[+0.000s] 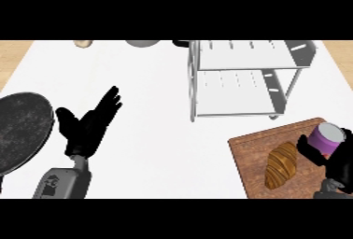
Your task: Pick the can from the cutting board and place it in the tiered basket
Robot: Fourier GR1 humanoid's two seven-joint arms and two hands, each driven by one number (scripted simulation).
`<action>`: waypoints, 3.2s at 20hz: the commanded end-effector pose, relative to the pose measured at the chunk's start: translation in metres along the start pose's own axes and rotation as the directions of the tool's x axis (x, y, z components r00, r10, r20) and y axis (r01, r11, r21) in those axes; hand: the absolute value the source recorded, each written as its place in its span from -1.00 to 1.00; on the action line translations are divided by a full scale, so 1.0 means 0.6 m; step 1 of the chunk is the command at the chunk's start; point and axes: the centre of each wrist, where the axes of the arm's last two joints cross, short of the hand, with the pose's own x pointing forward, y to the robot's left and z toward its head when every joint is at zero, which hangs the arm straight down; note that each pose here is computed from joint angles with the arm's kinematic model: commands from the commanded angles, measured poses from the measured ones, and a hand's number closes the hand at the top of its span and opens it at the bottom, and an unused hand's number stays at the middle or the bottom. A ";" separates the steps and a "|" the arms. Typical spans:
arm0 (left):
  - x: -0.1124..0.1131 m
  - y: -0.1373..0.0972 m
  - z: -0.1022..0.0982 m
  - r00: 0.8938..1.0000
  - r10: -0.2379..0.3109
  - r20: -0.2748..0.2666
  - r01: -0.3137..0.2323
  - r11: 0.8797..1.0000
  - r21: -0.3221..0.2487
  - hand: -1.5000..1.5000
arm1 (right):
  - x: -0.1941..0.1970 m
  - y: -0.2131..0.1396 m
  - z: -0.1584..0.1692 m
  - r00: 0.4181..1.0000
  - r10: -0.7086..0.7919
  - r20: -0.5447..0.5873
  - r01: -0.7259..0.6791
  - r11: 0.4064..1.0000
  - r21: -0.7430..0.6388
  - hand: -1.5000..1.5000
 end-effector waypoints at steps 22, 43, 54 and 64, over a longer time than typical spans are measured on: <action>-0.004 0.007 0.007 1.000 -0.005 -0.017 0.005 1.000 0.000 0.00 | 0.084 -0.386 0.121 0.806 -0.256 0.534 0.099 0.947 0.304 1.00; -0.007 -0.003 -0.024 1.000 -0.015 0.011 0.016 1.000 -0.026 0.00 | 0.392 -0.484 0.060 0.795 -0.265 0.545 0.118 0.950 0.289 1.00; 0.031 -0.005 0.001 1.000 -0.008 -0.004 0.008 0.999 -0.040 0.00 | 0.518 -0.340 -0.020 0.801 -0.326 0.502 0.175 0.929 0.325 1.00; 0.028 0.009 -0.016 1.000 0.003 0.011 -0.003 0.999 -0.035 0.00 | 0.567 -0.207 -0.025 0.764 -0.544 0.347 0.355 0.804 0.478 1.00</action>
